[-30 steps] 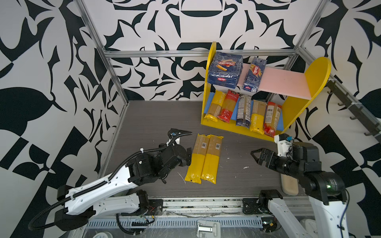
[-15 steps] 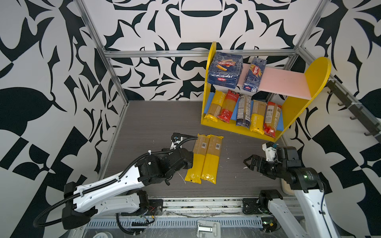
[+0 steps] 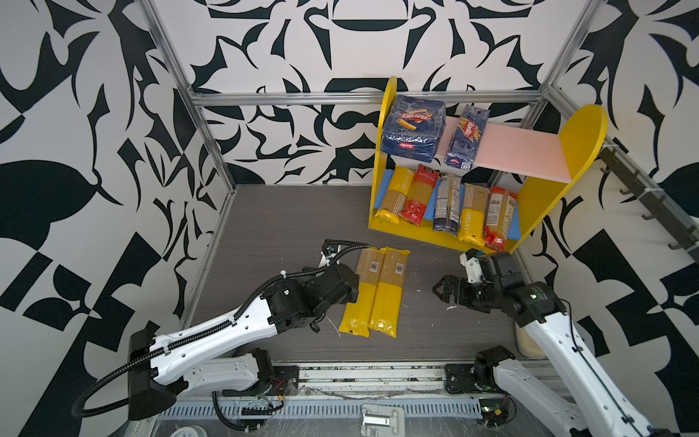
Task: Place and organize the pasta boxes and bags onto the shelf
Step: 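Lower the right gripper over the yellow end of the nearer spaghetti bag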
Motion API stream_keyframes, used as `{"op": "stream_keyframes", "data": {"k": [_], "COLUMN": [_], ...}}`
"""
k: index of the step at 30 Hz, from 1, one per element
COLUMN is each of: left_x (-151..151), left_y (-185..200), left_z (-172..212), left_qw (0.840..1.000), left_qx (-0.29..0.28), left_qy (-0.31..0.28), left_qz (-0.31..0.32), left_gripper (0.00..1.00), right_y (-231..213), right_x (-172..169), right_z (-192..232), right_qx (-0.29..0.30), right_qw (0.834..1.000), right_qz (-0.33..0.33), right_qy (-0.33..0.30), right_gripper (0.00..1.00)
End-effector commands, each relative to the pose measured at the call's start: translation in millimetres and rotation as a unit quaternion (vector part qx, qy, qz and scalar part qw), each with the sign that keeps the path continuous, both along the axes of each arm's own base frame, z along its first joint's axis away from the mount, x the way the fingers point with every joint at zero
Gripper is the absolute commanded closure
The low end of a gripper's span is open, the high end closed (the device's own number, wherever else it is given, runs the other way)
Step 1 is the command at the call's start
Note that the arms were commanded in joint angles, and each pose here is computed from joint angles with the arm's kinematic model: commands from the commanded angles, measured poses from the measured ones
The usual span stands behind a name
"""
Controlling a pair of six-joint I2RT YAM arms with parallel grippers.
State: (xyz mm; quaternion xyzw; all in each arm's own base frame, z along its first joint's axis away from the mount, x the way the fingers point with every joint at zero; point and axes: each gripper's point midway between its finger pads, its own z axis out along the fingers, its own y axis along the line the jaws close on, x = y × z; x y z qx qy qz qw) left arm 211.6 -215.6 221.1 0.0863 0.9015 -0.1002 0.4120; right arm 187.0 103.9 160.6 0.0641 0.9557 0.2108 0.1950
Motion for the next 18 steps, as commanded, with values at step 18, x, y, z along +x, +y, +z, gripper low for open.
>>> {"op": "stream_keyframes", "data": {"k": [18], "left_x": [63.5], "left_y": [22.7], "left_z": [-9.9], "left_qw": [0.994], "left_qx": [-0.095], "left_qy": [0.040], "left_qz": [0.034], "left_gripper": [0.01], "right_y": [85.0], "right_x": [7.3], "right_z": [-79.1], "right_qx": [-0.175], "right_qw": [0.984], "right_qz": [0.000], "right_qy": [-0.041], "right_gripper": [0.00]}}
